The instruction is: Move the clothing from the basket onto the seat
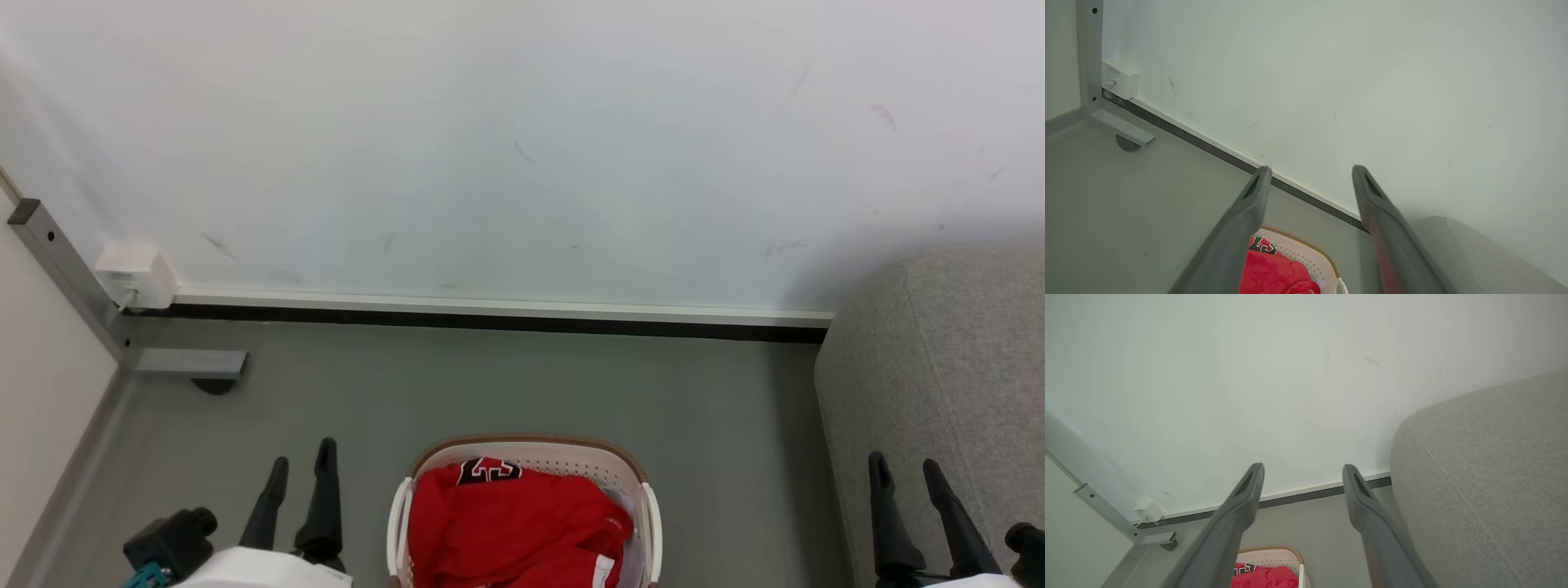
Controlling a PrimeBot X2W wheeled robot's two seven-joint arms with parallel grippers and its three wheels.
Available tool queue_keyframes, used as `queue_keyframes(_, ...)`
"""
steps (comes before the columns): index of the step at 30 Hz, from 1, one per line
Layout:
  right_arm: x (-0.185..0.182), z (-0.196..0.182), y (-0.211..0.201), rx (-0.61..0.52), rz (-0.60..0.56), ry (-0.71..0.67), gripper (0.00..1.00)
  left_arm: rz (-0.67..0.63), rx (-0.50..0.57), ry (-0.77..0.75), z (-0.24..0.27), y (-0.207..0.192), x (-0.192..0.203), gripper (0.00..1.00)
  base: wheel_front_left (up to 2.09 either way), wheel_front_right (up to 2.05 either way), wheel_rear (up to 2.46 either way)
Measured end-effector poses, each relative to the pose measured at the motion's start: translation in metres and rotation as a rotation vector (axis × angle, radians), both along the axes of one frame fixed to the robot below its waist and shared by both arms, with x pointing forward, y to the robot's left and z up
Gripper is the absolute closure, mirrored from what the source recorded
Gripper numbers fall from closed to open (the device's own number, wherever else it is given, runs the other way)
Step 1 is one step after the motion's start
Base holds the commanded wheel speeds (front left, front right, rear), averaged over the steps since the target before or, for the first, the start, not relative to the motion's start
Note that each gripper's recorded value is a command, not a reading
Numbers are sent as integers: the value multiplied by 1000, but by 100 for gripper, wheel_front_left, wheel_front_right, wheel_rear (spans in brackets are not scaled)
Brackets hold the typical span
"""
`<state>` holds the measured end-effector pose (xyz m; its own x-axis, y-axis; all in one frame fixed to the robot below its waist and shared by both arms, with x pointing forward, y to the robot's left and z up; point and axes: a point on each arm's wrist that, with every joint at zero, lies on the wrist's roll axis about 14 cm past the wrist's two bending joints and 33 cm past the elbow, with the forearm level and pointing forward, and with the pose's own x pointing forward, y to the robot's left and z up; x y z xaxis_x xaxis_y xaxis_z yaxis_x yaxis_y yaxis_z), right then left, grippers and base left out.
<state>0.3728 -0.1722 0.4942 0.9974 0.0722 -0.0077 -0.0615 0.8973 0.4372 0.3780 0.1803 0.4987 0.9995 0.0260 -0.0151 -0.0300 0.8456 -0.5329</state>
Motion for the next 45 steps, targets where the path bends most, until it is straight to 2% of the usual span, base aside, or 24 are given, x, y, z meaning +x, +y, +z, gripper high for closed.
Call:
queue_keyframes(21,-4,0,6,-214,36,-38,0,5,238,-34,5,2,-3,0,0,0,0)
queue_keyframes(45,-7,-4,16,-325,65,-62,0,-4,431,-46,1,2,-7,0,0,0,0)
